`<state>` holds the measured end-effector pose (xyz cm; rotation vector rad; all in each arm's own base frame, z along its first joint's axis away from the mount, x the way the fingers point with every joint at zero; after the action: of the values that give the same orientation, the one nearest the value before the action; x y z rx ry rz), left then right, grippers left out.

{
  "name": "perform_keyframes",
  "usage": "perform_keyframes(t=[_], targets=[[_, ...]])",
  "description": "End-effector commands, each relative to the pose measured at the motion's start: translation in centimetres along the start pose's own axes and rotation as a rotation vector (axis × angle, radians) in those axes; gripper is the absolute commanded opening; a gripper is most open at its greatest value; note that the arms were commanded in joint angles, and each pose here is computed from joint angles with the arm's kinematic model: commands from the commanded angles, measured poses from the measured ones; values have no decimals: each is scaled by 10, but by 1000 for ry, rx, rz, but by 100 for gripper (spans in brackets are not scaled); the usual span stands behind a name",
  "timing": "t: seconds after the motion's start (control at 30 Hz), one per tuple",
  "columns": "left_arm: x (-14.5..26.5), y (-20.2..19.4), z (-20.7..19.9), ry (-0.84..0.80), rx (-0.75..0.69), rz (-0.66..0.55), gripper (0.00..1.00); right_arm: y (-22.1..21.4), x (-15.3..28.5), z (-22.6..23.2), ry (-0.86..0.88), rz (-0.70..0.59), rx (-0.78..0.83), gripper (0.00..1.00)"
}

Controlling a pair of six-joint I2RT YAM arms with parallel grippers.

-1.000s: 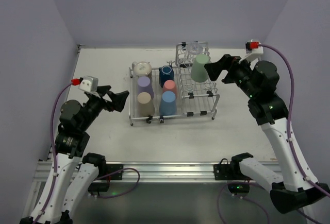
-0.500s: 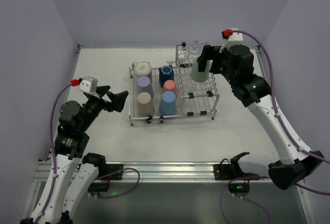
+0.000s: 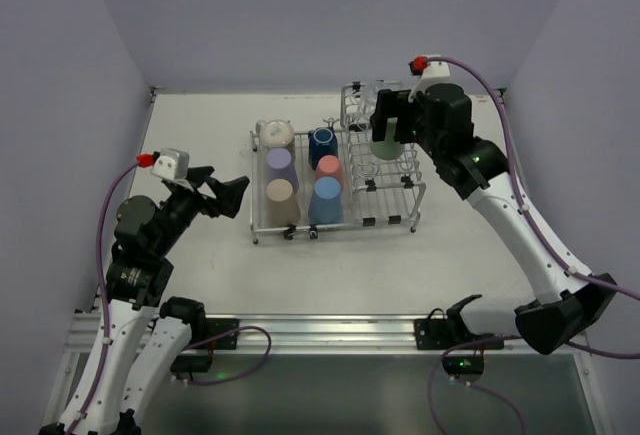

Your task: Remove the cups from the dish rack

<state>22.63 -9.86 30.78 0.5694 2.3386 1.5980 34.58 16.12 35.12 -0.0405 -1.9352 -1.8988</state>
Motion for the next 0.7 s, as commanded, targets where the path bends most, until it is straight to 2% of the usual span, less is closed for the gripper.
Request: perform_keyframes(t=[0.0,0.17,0.27,0.43,0.67], targets=[[0,0,-3,-19,-13,3,100,9,-7,-1,-15,-10,33,99],[-1,-1,-2,-18,-13,5,100,1,-17,-3,-38,11,46,94],[-1,0,-3,-19,-13,3,100,1,-16,-5,-44,3,42,83],[-1,0,-3,-21,-6,3,100,12,1,-5,-37,-42,21,50],[-7,11,-30,-156,76,12,100,31,53,-8,-4,-151,-47,38]])
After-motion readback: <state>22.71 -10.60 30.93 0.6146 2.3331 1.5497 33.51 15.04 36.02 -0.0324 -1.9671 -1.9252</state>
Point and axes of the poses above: each gripper's point midway between its finger pads, its own x axis back along the fingers, its own z axis along the line the jaws close on, y = z × x, the point moved 2 cm from there along x, back along the fingers, and after that the axes turned 7 degrees about x, right-handed, at the moved point
